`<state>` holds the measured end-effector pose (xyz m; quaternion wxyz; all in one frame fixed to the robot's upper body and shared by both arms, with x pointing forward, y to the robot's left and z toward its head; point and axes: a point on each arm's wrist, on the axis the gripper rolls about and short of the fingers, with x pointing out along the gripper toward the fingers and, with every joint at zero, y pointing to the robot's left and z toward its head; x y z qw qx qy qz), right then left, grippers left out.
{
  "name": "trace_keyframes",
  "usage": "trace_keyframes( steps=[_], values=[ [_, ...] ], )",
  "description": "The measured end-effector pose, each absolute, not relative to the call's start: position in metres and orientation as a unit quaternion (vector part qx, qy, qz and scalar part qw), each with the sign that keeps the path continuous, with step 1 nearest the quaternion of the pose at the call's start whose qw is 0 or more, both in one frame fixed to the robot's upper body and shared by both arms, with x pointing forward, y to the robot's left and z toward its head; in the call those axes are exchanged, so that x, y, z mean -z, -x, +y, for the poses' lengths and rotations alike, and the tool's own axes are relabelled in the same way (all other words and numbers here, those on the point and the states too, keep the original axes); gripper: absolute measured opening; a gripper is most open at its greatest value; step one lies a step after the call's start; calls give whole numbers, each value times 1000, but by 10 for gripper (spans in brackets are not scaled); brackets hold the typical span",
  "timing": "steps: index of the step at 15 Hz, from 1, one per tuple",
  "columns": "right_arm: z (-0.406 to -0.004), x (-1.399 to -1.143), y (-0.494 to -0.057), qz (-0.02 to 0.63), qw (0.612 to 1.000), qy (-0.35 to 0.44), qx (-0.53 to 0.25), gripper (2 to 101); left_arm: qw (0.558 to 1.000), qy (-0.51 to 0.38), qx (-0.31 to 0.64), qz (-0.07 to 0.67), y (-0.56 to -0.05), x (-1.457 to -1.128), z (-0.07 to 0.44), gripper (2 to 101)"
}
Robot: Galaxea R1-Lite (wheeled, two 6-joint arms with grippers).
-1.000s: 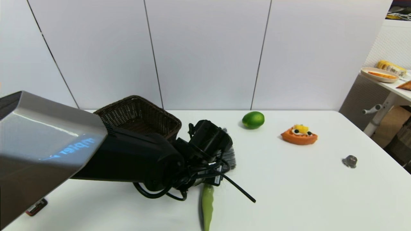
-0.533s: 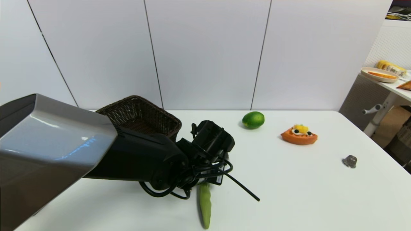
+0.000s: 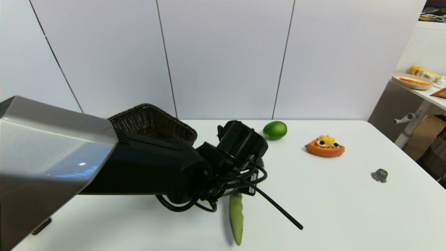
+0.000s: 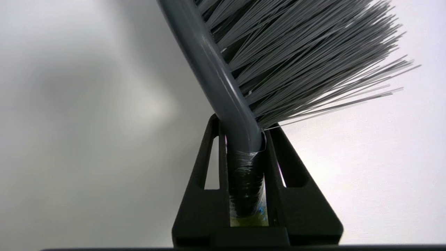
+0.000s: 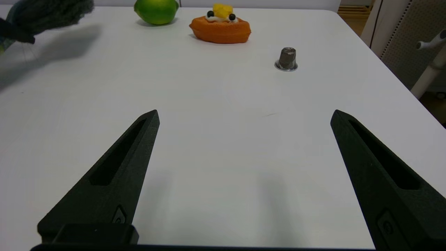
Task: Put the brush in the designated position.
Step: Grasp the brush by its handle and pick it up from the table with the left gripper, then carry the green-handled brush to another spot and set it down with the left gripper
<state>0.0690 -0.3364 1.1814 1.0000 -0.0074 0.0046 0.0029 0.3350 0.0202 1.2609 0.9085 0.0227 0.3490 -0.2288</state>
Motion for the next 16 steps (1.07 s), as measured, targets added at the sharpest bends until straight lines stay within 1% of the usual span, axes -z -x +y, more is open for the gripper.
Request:
trace_keyframes(
  steps=[1, 4, 5, 6, 9, 12, 14, 16],
  values=[
    [-336, -1181, -69, 5, 1000, 7, -3, 973, 913, -4, 244, 328, -336, -1278, 15, 185],
    [-336, -1181, -69, 5, 1000, 7, -3, 973, 928, 58, 278, 242, -337, -1343, 6, 185],
    [-336, -1181, -69, 5, 1000, 8, -3, 973, 934, 69, 283, 207, -337, -1367, 8, 185],
    [-336, -1181, -69, 5, 1000, 7, -3, 973, 946, 61, 272, 167, -340, -1389, 17, 185],
    [-336, -1181, -69, 5, 1000, 7, -3, 973, 981, -3, 182, 63, -363, -1445, 76, 185],
    [-336, -1181, -69, 5, 1000, 7, -3, 973, 994, -67, 87, 5, -374, -1484, 153, 185],
    [-336, -1181, -69, 5, 1000, 8, -3, 973, 994, -108, 13, -10, -373, -1499, 207, 185],
    [-336, -1181, -69, 5, 1000, 7, -3, 973, 990, -134, -52, -2, -364, -1502, 254, 185]
  ],
)
